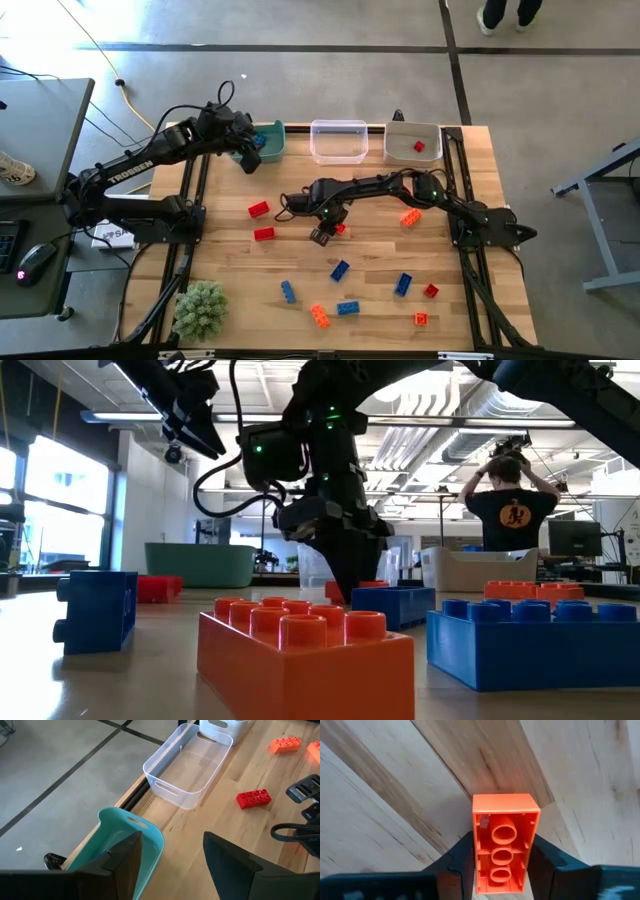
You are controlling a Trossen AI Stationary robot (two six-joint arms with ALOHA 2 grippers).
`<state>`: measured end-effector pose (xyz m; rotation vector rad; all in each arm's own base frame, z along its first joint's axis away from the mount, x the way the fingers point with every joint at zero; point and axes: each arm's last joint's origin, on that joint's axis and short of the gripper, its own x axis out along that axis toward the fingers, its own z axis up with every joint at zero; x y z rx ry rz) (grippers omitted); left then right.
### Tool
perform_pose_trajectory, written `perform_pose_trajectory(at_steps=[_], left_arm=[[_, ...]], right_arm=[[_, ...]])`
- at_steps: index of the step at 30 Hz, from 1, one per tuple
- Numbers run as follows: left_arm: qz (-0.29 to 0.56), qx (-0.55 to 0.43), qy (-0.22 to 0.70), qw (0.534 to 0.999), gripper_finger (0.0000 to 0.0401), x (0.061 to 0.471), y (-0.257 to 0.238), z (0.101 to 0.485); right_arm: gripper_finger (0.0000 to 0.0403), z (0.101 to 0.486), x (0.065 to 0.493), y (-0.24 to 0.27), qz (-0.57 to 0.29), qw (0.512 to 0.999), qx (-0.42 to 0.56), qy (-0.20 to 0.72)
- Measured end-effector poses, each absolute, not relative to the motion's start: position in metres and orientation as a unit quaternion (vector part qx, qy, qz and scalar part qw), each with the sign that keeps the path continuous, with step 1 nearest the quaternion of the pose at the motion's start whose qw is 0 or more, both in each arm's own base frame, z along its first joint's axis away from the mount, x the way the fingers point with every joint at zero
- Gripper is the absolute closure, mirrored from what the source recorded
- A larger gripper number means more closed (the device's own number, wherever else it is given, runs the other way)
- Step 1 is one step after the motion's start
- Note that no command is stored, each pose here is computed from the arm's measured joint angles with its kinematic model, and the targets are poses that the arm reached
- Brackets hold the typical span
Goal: Sort & place blocks by color
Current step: Put the orange game piece into the transparent bin
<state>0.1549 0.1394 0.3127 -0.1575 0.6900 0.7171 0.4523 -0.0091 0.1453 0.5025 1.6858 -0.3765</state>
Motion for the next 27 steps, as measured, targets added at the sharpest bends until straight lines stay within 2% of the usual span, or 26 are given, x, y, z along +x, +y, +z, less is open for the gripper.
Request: perform_pose_trajectory(at_steps=[4, 12, 21, 27], left_arm=[[0.338, -0.079, 0.331, 0.877, 0.0201, 0.155, 0.139, 0.312], [0.336, -0.094, 0.335, 0.875, 0.0201, 0.154, 0.138, 0.311], [0.357, -0.15, 0.313, 0.867, 0.0201, 0.154, 0.138, 0.311], [0.375, -0.198, 0.292, 0.857, 0.0201, 0.154, 0.138, 0.311]], right_arm=[[0.0292, 0.155, 0.452, -0.01, -0.164, 0.631, 0.203, 0.73], [0.0292, 0.213, 0.448, -0.037, -0.187, 0.698, 0.163, 0.672], [0.0292, 0.266, 0.424, -0.1, -0.205, 0.746, 0.102, 0.625], [0.0292, 0.28, 0.409, -0.155, -0.214, 0.771, 0.079, 0.595]])
